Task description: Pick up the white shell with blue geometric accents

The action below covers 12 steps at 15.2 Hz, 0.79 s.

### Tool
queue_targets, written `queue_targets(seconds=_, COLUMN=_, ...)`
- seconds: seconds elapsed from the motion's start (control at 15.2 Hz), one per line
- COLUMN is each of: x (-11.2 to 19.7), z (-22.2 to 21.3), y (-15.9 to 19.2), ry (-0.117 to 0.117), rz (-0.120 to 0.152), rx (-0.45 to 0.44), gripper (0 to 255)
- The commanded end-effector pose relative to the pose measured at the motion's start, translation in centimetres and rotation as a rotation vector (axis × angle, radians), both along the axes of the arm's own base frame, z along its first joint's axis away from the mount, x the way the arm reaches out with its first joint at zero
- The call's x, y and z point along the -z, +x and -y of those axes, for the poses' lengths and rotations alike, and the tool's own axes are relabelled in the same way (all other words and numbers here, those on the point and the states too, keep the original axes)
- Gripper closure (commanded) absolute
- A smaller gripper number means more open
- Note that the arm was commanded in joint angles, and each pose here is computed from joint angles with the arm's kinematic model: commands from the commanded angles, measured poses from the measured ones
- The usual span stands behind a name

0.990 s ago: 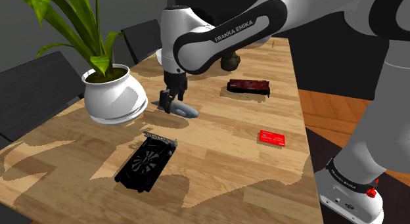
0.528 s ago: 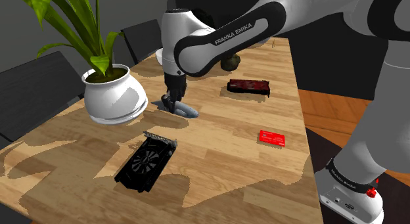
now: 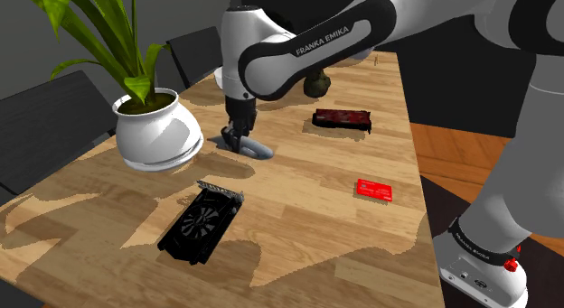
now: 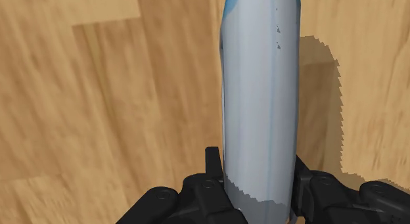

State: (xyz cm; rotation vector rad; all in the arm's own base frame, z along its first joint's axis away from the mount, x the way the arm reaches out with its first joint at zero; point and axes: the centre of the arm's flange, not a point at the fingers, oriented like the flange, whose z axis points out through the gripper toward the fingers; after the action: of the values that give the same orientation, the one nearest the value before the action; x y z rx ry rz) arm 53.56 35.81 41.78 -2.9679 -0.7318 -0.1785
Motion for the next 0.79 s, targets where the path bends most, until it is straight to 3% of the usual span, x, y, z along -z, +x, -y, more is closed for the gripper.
queue_targets(seconds=0.0, x=-1.0, z=0.0, y=0.0, ry=0.0, rz=0.0, rx=0.0, gripper=255)
queue_targets(seconds=0.73, x=-6.8, z=0.0, y=0.0, ry=0.0, rz=0.0, rx=0.0, gripper=255)
